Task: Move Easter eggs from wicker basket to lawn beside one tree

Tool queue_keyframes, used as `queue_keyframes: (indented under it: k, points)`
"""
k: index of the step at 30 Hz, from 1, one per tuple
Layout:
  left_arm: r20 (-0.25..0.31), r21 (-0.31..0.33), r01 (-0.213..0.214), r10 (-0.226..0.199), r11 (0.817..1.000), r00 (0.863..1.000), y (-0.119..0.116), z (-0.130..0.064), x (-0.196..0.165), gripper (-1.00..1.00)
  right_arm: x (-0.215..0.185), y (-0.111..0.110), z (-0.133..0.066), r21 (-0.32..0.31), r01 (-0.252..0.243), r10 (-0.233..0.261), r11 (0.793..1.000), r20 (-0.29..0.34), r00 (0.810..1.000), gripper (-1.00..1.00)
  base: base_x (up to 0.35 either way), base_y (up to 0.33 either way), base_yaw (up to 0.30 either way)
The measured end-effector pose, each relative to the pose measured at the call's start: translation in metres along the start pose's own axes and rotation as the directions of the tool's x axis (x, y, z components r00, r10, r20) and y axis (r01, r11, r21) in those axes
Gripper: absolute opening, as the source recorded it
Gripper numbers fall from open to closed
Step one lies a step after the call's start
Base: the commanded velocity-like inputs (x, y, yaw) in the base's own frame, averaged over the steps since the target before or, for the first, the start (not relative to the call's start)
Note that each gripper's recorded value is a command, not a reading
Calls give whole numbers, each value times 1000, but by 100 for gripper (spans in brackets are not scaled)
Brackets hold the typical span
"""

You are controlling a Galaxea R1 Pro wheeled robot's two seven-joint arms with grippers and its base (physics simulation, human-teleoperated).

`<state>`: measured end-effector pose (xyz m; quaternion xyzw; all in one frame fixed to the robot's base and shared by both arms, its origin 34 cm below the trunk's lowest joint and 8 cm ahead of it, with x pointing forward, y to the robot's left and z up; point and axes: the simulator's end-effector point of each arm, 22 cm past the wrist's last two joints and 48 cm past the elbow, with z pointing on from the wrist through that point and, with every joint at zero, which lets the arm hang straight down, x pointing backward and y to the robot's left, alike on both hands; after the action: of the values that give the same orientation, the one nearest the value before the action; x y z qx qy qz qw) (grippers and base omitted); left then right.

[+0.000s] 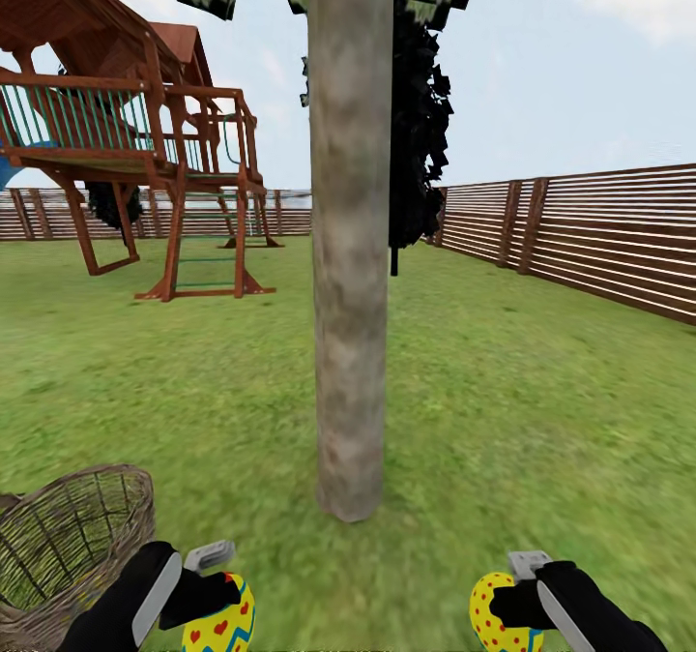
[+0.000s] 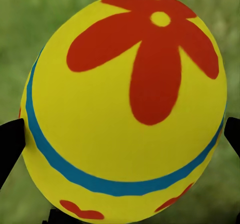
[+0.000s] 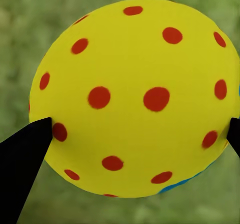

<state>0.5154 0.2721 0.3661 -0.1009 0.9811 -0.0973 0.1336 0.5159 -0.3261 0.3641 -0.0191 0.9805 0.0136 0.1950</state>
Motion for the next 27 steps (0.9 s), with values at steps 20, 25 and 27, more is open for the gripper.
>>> queue_keyframes:
  k: [20,25,27]
  points:
    - [-4,-95,8,-9,995,1000,50,28,13,-100,29,-15,33,22,-1,1,1000,-25,1000,-100,0,0,0]
    - [-9,-144,27,-29,989,1000,84,27,12,-100,36,-25,38,35,-2,4,999,-45,999,-100,0,0,0]
    - [-19,-142,28,-31,989,999,83,31,15,-100,39,-28,40,40,0,3,999,-54,999,-100,0,0,0]
